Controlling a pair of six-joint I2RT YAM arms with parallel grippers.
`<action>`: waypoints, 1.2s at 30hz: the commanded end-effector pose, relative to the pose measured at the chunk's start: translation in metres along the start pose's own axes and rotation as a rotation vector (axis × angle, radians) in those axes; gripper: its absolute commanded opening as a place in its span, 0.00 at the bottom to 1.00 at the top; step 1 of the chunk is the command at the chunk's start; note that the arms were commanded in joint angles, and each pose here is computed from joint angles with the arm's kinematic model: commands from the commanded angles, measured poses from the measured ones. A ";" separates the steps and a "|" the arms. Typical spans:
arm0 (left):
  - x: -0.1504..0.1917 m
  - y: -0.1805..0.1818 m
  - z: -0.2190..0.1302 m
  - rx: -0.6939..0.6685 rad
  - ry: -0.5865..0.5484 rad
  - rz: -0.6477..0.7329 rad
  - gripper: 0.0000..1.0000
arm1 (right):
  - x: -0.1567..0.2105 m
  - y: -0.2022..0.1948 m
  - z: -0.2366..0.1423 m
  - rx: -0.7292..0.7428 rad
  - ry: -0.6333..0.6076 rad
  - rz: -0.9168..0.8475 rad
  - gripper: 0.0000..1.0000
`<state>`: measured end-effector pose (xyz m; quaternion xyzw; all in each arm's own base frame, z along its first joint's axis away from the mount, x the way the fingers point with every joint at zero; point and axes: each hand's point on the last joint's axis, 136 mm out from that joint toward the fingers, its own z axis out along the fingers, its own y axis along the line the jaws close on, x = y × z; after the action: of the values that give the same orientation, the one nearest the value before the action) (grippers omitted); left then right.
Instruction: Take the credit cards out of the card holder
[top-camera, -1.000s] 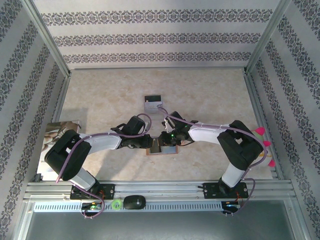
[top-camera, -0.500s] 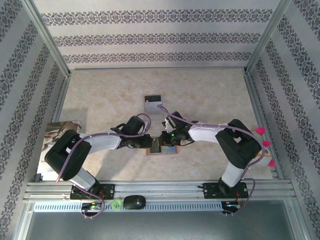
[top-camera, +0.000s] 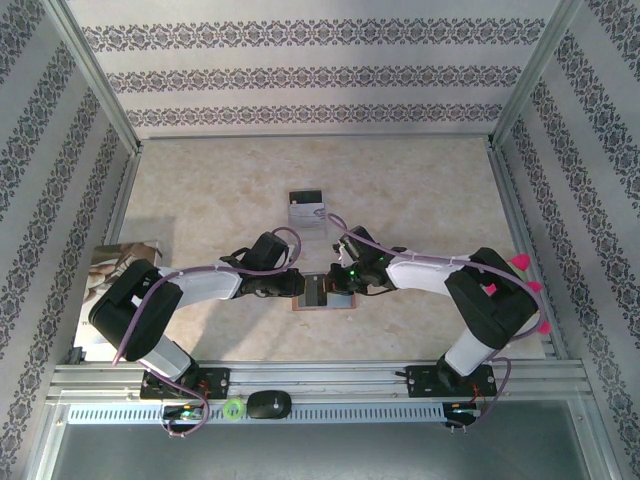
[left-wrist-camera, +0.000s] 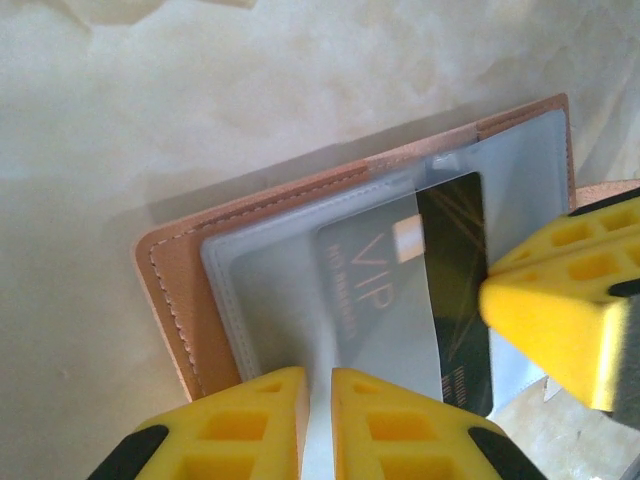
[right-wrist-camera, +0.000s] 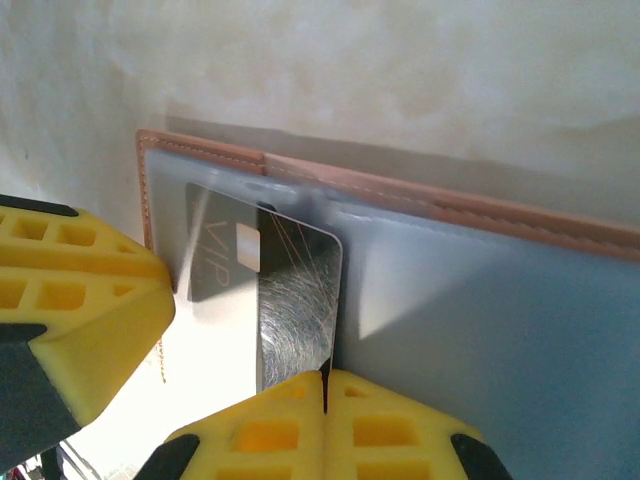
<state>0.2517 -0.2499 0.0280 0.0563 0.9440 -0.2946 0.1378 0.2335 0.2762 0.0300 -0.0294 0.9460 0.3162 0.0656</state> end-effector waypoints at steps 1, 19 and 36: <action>0.015 0.024 0.000 -0.072 0.038 -0.047 0.16 | 0.001 -0.017 -0.010 0.083 -0.031 0.032 0.00; 0.016 0.022 0.004 -0.063 0.058 -0.040 0.15 | 0.001 -0.014 -0.002 0.076 0.002 0.034 0.33; 0.016 0.021 0.005 -0.055 0.065 -0.042 0.15 | 0.000 0.002 0.001 -0.015 0.014 -0.022 0.22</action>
<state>0.2525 -0.2495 0.0277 0.0545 0.9434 -0.2974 0.1363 0.2335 0.2771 0.0297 -0.0315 0.9463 0.3157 0.0619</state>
